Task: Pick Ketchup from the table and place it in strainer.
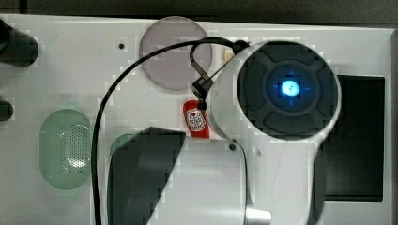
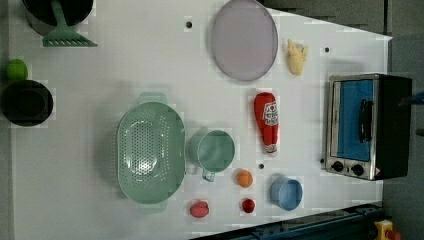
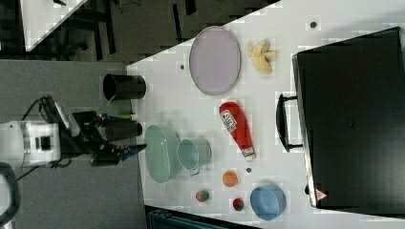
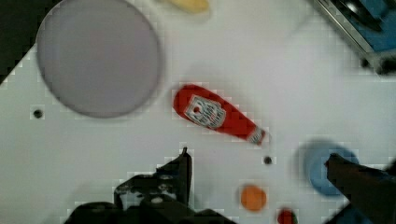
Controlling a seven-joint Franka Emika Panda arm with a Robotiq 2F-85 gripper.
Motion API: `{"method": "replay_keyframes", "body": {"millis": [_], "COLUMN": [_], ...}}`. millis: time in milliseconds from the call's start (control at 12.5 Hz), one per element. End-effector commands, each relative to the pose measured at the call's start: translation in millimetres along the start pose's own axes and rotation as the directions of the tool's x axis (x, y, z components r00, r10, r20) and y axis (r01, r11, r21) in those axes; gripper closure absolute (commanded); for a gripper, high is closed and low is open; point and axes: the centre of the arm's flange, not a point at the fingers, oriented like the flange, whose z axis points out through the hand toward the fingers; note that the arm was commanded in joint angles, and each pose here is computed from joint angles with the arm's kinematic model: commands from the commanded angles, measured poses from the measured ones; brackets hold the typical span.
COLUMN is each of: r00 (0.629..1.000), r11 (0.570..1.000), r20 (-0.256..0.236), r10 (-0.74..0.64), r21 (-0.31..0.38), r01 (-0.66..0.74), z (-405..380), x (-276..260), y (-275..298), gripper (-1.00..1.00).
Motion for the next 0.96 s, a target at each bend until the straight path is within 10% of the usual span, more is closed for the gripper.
{"method": "replay_keyframes", "body": {"millis": [80, 560, 960], "r00": [0.929, 0.538, 0.498], "r11": [0.933, 0.539, 0.499], "r20": [0.103, 0.036, 0.028], "r10": [-0.356, -0.842, -0.867], "r21": [-0.023, 0.024, 0.025], "r01": [0.36, 0.842, 0.866], "z": [75, 176, 265], "x": [7, 10, -4], "y": [-15, -32, -26], "gripper": [-1.0, -1.0, -1.0]}}
